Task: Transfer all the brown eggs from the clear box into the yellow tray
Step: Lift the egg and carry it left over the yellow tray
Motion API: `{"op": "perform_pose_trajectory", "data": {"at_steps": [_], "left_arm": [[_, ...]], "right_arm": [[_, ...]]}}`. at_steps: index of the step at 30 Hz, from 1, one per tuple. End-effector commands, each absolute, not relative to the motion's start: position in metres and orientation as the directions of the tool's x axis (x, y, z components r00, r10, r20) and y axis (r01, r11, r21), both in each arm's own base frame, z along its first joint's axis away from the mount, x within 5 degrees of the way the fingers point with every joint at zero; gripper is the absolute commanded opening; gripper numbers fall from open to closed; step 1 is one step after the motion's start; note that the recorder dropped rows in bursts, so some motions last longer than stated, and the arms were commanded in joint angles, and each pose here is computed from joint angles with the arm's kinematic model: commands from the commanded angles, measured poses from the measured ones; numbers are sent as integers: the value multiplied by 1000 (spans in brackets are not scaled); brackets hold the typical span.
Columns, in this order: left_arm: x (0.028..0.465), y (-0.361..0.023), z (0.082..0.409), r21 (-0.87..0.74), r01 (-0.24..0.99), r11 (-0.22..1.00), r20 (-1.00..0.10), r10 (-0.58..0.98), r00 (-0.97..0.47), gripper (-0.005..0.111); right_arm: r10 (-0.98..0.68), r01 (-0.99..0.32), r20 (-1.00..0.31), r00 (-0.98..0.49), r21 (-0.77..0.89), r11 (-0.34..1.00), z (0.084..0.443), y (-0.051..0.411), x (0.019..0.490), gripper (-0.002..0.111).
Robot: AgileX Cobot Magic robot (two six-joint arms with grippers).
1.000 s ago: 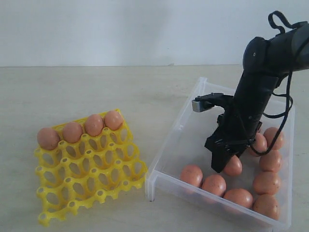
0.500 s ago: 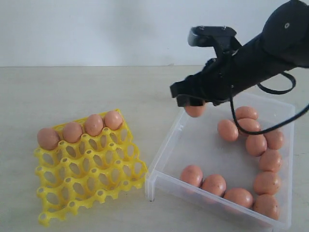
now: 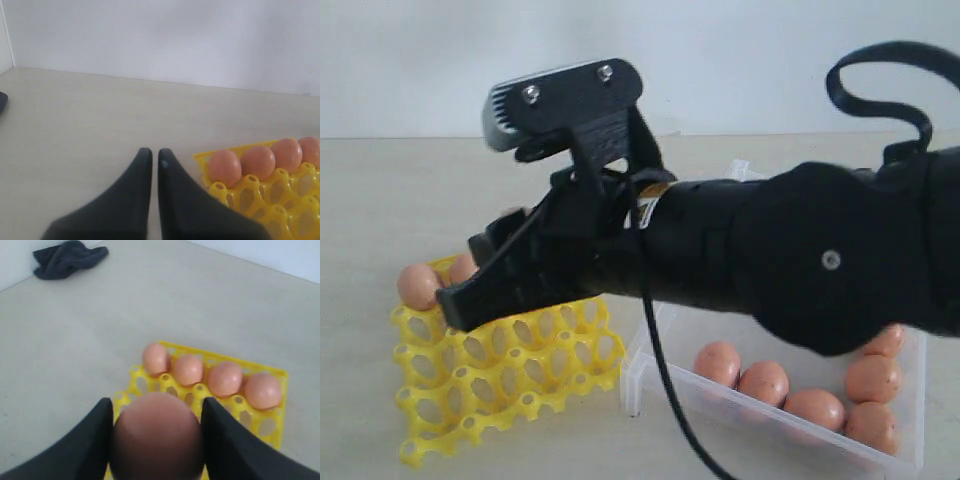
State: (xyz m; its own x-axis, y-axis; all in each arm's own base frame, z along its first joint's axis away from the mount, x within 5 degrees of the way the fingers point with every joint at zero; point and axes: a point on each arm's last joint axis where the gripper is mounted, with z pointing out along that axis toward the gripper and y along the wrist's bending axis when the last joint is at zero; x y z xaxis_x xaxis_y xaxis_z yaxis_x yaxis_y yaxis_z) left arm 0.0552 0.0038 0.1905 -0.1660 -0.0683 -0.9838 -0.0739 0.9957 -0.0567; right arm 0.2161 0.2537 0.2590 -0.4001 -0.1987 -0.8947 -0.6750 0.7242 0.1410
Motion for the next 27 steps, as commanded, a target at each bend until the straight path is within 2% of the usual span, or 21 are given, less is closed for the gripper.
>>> {"op": "perform_pose_trajectory", "data": {"at_steps": [1,3,6,8,9,11,12,14,15,16,18,19,24,27], "left_arm": [[55,4,190,-55,-76,996,-985,-66,-158,4],[55,4,190,-55,-76,996,-985,-66,-158,4],[55,4,190,-55,-76,996,-985,-66,-158,4],[55,4,190,-55,-76,996,-985,-66,-158,4],[55,4,190,-55,-76,996,-985,-66,-158,4],[55,4,190,-55,-76,996,-985,-66,-158,4],[55,4,190,-55,-76,996,-985,-66,-158,4],[55,4,190,-55,-76,996,-985,-66,-158,4],[55,4,190,-55,-76,996,-985,-66,-158,4],[55,4,190,-55,-76,996,-985,-66,-158,4],[55,4,190,-55,-76,996,-985,-66,-158,4],[55,4,190,-55,-76,996,-985,-66,-158,4],[55,4,190,-55,-76,996,-985,-66,-158,4],[55,4,190,-55,-76,996,-985,-66,-158,4]], "right_arm": [[-243,-732,-908,-343,96,675,257,267,201,0],[-286,-766,-924,-255,13,642,260,270,200,0],[-333,-781,-943,-3,-206,589,271,271,204,0],[-343,-732,-925,167,-349,585,282,271,209,0],[-383,-673,-873,303,-480,563,291,272,211,0],[-423,-583,-792,440,-610,536,308,275,215,0],[-422,-564,-779,464,-627,537,314,277,216,0],[-310,-582,-842,443,-532,615,339,281,219,0],[-118,-663,-942,314,-307,683,354,283,221,0],[41,-713,-981,190,-109,693,364,285,222,0],[191,-744,-981,32,104,660,369,286,222,0],[223,-754,-975,1,145,640,369,287,221,0],[175,-846,-980,-90,168,506,350,306,215,0],[134,-881,-967,-216,252,401,327,320,213,0]]}}
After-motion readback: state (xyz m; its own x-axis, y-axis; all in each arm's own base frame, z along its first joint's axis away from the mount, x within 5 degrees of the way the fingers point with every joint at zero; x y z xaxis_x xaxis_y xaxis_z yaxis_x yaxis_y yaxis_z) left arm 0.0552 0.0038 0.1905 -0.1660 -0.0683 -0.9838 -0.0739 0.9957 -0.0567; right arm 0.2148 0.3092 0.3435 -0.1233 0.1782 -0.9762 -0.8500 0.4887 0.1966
